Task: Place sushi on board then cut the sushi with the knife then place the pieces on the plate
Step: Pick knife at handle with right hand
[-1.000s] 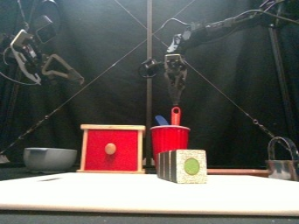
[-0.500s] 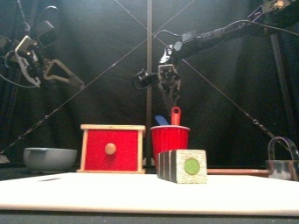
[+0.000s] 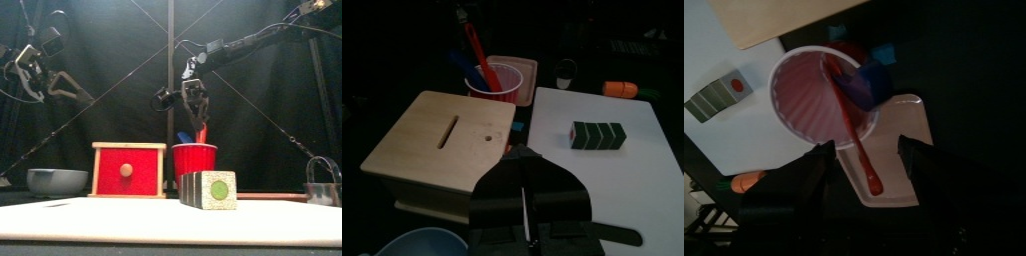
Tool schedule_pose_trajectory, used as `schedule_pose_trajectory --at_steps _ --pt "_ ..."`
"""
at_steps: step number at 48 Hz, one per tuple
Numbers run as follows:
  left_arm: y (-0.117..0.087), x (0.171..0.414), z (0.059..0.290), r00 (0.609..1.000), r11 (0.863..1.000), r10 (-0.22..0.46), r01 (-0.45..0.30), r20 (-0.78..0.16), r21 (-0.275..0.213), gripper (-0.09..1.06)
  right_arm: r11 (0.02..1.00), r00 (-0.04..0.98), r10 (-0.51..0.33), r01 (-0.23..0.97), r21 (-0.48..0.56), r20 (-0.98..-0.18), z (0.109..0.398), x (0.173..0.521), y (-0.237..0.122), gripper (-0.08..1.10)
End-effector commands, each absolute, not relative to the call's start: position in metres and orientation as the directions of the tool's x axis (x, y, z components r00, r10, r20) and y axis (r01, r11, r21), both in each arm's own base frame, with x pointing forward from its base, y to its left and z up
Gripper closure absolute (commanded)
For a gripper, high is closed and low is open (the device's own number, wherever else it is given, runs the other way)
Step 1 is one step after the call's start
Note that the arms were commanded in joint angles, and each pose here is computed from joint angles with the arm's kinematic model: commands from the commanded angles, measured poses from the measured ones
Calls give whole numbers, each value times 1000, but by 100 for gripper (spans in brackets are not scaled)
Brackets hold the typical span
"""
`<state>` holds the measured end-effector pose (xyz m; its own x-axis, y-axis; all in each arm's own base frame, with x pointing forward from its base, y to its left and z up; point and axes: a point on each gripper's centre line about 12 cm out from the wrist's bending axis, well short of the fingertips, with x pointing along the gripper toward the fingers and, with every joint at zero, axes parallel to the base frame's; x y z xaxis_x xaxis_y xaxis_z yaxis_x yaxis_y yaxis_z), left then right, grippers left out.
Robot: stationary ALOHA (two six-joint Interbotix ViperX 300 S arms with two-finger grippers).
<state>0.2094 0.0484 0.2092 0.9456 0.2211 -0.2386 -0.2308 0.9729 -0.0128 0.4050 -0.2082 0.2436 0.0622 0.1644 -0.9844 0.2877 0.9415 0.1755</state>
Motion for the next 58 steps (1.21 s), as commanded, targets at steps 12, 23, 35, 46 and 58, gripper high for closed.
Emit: schedule_pose_trajectory --at_steps 12,23,35,46,58 --pt "50 211 213 948 972 225 -234 -227 -14 98 947 79 150 276 166 -986 252 406 -206 17" --pt "50 211 213 947 972 227 -236 -228 -14 98 946 68 152 279 165 -986 249 405 -207 27" --pt "50 211 213 947 971 230 -239 -227 -14 98 947 63 143 282 155 -988 247 405 -209 42" --pt "51 211 213 946 971 229 -239 -228 -16 98 947 50 151 280 159 -987 244 403 -207 56" --pt "50 211 213 947 971 230 -239 -227 -16 98 949 58 135 278 146 -989 252 402 -207 67"
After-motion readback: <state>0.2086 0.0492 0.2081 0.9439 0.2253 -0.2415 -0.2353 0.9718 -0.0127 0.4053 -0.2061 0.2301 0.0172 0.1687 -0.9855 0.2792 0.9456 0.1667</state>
